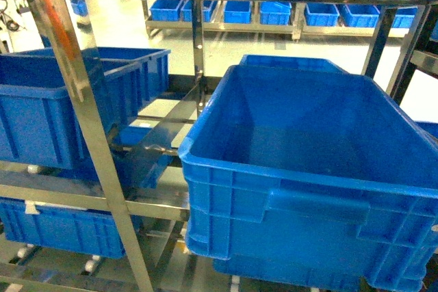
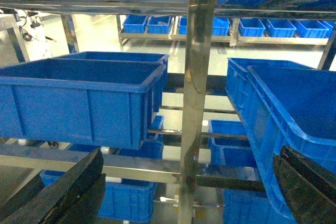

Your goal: Pick red block from blue box to shelf

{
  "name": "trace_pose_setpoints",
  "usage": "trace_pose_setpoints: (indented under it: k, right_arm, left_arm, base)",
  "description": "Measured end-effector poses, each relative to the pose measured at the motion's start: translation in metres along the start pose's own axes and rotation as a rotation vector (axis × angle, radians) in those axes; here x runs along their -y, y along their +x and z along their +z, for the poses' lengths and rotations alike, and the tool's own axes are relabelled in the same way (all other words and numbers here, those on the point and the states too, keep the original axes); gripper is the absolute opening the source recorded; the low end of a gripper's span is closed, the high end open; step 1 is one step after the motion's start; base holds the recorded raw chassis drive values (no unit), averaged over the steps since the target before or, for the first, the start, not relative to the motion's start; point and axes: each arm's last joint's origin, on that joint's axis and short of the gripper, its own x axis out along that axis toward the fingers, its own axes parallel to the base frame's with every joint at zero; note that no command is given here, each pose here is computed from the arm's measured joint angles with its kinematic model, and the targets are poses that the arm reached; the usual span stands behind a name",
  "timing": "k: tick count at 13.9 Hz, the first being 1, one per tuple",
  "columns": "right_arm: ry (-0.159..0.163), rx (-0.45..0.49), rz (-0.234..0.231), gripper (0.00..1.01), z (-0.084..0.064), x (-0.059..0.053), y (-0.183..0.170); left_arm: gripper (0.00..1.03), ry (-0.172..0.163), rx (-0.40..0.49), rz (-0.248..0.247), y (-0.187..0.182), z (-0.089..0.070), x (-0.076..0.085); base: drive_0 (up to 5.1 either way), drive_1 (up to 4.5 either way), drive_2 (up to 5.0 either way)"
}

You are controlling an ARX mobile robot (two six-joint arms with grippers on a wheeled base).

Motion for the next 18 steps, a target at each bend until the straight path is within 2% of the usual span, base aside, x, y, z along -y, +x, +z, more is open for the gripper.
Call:
trace_pose_setpoints:
  k: [18]
  right_arm:
    - [0.0, 0.0, 0.0, 0.28, -0.0001, 0.0, 0.0]
  left_arm:
    - [0.98, 0.0, 0.0, 0.0, 0.0, 0.0, 0.0]
  base:
    - [0.0, 0.0, 0.0]
